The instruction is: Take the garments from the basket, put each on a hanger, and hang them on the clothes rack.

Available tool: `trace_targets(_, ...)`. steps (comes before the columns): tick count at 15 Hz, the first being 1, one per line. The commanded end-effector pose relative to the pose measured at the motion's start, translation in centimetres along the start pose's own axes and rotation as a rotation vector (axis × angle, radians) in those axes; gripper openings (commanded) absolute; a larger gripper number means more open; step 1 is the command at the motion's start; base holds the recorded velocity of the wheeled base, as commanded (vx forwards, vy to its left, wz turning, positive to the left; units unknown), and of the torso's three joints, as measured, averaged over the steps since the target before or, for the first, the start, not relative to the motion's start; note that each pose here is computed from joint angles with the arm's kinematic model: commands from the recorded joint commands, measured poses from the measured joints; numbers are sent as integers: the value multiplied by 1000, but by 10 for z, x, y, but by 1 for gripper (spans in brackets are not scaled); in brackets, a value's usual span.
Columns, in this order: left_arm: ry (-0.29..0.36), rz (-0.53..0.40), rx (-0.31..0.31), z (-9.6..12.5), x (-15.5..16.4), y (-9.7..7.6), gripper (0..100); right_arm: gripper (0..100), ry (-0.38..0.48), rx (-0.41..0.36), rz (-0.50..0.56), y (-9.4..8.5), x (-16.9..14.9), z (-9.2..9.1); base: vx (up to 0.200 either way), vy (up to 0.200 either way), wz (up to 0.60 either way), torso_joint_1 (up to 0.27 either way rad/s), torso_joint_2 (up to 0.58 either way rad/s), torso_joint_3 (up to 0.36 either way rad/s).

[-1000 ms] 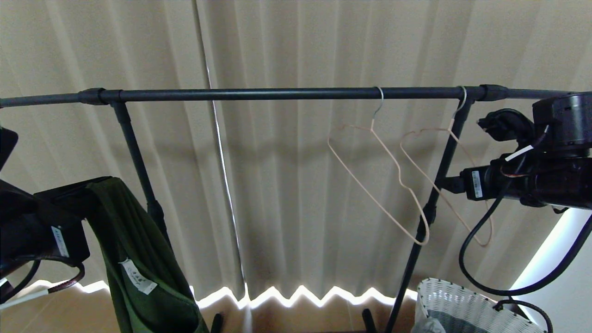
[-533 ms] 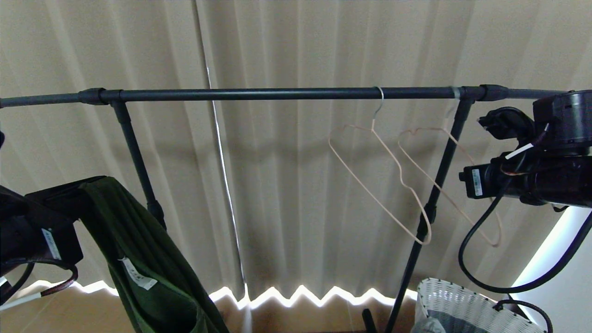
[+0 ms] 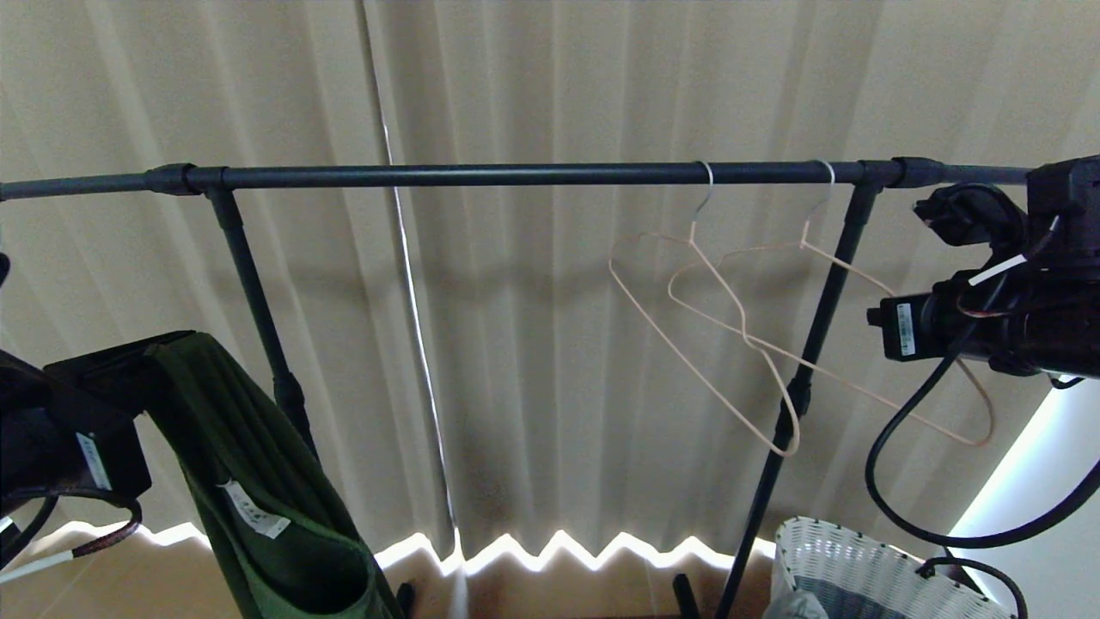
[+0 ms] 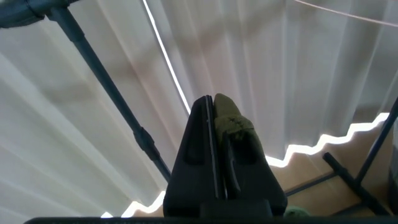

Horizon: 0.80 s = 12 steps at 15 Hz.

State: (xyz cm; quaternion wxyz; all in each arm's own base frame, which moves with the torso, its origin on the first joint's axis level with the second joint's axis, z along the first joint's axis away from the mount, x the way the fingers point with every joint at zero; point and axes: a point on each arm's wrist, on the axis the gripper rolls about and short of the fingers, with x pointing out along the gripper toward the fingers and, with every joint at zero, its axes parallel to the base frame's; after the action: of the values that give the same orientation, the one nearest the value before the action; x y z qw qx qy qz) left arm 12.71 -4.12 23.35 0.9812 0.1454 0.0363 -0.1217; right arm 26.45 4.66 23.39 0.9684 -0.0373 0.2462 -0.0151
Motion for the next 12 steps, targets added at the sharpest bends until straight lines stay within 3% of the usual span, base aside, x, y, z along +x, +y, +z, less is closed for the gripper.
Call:
trace_targets(1, 0, 0, 8, -1, -1, 0, 0, 0, -50, 11, 2, -3, -16, 7, 0, 0, 0, 0, 0, 0)
trace_targets(7, -7, 4, 30, 1, -1, 1, 0, 0, -131, 28, 3, -10, -48, 10, 0, 0, 0, 0, 0, 0)
trace_targets(12, -21, 13, 51, 0, 4, 1, 0, 0, -176, 36, 6, -19, -86, -10, 0, 0, 0, 0, 0, 0)
